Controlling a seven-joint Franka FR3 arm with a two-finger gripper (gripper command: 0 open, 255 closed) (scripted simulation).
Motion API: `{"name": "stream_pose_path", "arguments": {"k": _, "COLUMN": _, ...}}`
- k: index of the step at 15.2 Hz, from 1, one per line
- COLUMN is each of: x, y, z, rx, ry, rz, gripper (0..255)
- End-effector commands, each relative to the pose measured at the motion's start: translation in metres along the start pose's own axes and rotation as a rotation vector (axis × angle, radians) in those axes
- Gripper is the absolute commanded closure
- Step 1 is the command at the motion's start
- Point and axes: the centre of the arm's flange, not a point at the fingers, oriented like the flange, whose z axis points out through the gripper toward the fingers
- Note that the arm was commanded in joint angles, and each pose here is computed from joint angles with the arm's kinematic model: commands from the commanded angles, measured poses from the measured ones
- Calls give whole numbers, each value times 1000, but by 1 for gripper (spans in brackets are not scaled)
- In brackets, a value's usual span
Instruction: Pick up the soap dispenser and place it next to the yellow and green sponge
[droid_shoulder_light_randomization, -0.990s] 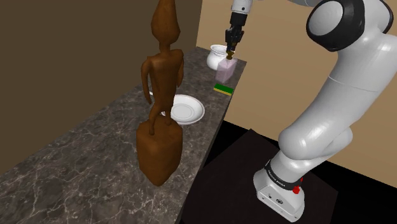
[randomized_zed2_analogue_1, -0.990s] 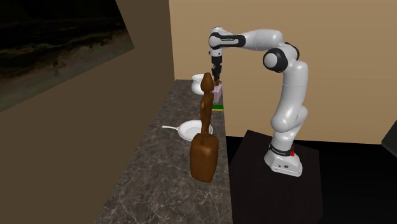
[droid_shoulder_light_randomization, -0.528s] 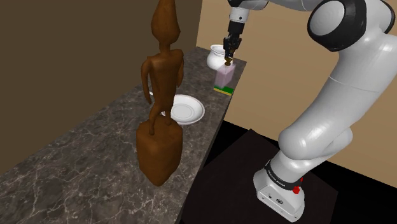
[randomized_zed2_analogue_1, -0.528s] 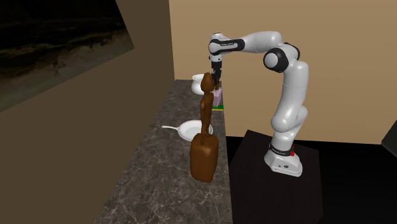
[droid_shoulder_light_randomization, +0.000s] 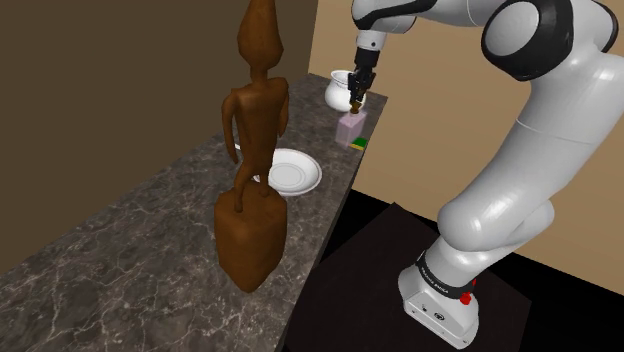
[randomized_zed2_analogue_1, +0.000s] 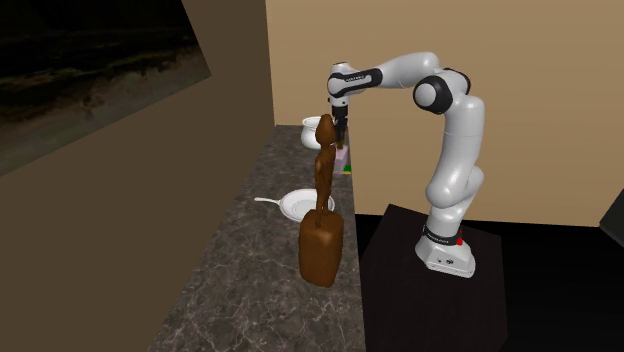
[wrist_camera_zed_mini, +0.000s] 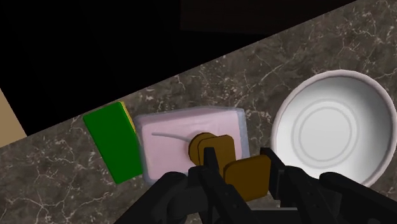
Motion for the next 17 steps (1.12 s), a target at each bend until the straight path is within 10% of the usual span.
{"name": "stream_pose_path", "arguments": {"k": 1, "x": 1, "y": 0, "z": 10, "rx": 0, "ry": 1, "rz": 0, "gripper": 255}}
{"name": "stream_pose_path", "arguments": {"k": 17, "x": 6, "y": 4, "z": 66, "rx": 0, "ry": 1, "rz": 0, "gripper": 255}}
